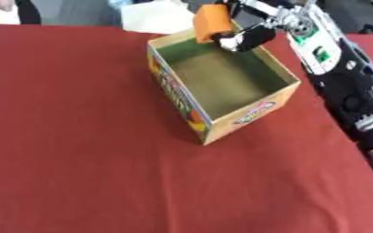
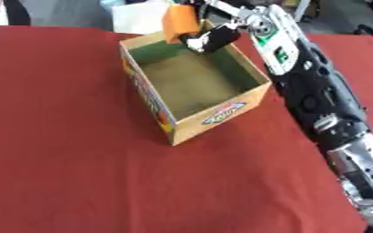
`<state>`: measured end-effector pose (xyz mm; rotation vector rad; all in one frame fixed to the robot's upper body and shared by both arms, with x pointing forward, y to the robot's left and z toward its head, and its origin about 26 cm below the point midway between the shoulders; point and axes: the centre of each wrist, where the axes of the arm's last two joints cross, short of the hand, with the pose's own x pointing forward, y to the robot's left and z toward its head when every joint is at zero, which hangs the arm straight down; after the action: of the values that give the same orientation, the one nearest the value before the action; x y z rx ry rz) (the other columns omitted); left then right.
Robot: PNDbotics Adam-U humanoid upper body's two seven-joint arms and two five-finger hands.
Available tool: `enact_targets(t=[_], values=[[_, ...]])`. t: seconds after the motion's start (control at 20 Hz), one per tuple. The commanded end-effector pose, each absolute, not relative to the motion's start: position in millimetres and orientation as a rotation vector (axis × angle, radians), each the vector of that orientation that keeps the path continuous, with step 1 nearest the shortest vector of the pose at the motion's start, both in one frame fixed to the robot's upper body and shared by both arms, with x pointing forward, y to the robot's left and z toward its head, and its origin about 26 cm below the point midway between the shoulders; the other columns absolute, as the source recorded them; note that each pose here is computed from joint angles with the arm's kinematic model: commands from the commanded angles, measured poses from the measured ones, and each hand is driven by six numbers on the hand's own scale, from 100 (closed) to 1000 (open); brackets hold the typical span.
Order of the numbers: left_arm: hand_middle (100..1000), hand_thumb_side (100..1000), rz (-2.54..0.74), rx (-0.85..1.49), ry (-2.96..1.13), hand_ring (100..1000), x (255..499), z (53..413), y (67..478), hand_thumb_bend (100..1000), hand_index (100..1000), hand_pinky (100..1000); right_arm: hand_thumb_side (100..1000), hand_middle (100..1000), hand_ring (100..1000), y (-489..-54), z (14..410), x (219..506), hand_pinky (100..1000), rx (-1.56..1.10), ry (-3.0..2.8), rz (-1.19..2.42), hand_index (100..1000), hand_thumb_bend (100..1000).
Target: Pick up objects on the table and place them in the box.
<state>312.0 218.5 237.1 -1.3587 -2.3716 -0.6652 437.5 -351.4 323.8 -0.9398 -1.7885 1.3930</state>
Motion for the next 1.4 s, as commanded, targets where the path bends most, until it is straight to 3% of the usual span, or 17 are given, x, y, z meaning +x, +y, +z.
enact_targets(t=[0.05,0.45,0.65,0.95,1.0,1.15,1.4], values=[[1000,654,-0.709,-1.345,-2.399,938,310,245,219,100,824,618,401,483,787,-346,337,447,691,-0.964,-1.762,1.415,721,100],[1000,655,-0.704,-1.333,-2.401,938,310,245,220,100,824,619,453,522,799,-346,316,467,711,-0.975,-1.630,1.478,737,100],[1000,655,-0.706,-1.328,-2.398,939,310,244,220,100,824,618,493,608,845,-343,310,469,739,-0.990,-1.619,1.515,820,148],[1000,655,-0.705,-1.323,-2.392,940,310,243,220,100,824,618,624,721,895,-341,314,468,788,-1.043,-1.596,1.556,885,277],[1000,656,-0.703,-1.322,-2.391,940,310,243,220,100,824,618,636,747,908,-340,315,467,814,-1.058,-1.589,1.562,900,331],[1000,656,-0.693,-1.320,-2.387,940,310,241,221,100,824,619,630,754,912,-339,317,466,824,-1.097,-1.575,1.578,913,359],[1000,655,-0.679,-1.322,-2.377,940,309,239,221,100,824,620,519,709,904,-335,323,462,804,-1.096,-1.635,1.565,907,322]])
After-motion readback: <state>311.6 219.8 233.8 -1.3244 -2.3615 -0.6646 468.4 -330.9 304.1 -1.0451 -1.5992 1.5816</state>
